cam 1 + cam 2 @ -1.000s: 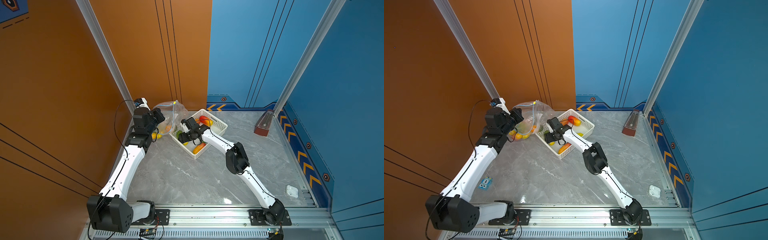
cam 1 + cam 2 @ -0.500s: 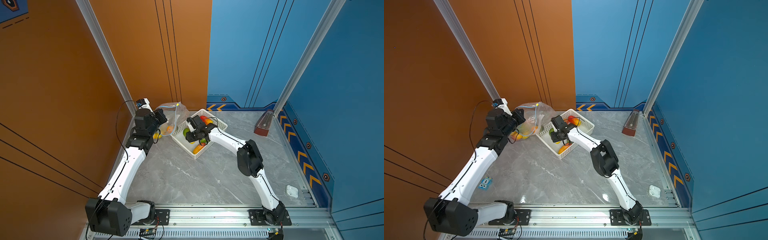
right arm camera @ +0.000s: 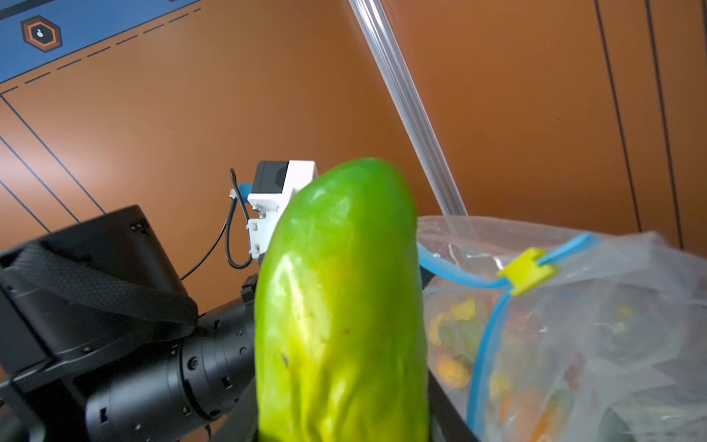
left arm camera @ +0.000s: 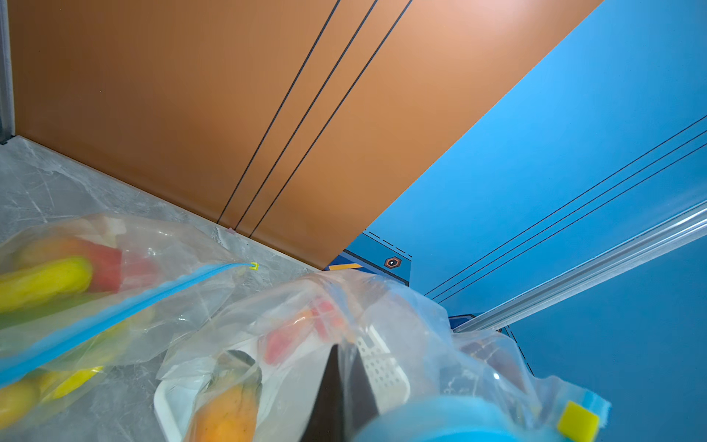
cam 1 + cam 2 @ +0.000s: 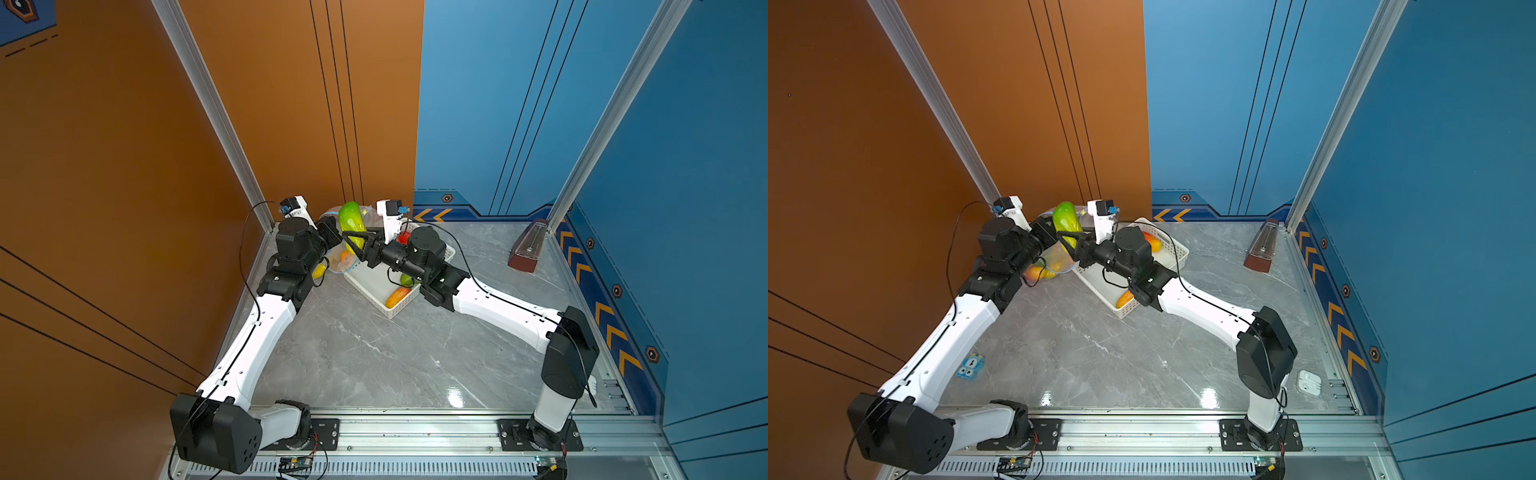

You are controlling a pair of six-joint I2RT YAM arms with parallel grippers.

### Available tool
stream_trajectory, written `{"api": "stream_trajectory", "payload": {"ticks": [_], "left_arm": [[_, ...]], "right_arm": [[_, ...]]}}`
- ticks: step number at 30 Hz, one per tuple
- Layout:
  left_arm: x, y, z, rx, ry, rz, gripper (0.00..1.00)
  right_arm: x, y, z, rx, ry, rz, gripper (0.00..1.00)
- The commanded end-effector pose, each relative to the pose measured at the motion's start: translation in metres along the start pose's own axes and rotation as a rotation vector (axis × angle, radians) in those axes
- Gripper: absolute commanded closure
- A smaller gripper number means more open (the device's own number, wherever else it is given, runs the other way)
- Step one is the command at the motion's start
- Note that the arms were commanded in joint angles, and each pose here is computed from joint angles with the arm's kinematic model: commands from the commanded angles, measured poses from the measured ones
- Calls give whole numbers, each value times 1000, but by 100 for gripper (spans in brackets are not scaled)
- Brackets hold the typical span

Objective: Place the mango in a zip-top bag and seal the zipper
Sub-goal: Place the mango in the zipper food storage bag.

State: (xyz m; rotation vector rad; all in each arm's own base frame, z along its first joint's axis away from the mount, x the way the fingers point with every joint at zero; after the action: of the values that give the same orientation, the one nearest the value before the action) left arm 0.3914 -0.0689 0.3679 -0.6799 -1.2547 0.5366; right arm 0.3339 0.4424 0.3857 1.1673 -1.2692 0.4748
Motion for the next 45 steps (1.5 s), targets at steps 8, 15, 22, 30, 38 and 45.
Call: {"api": "stream_trajectory", "payload": {"ticks": [8, 15, 22, 30, 38, 45], "left_arm": [[1, -8, 4, -67, -23, 94, 100], [1, -9, 4, -88, -19, 131, 100], [3, -7, 3, -93, -19, 158, 100], [11, -4, 6, -90, -40, 164, 100], [27, -26, 27, -148, -88, 142, 100], [35, -12, 26, -63, -157, 51, 100]], "right_arm": [[-31, -24, -24, -98, 97, -19, 76], [-56, -48, -19, -300, 286, 145, 50], [-37, -47, -25, -304, 338, 165, 9], [17, -21, 13, -281, 275, 225, 13], [54, -24, 73, -347, 236, 231, 14], [-7, -146, 89, -606, 423, 79, 12]]}}
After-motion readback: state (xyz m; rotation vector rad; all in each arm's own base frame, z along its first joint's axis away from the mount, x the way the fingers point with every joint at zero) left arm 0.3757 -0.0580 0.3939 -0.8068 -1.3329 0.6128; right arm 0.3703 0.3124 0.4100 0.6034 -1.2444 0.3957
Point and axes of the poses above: each gripper's point midway between its finger pads, its own z axis back along the fingers, its own y axis along the line the jaws close on, x = y × z, the point moved 3 cm from there along z, back along the fingers, and after that the axes turned 7 degrees about z, right-handed, at the moved point
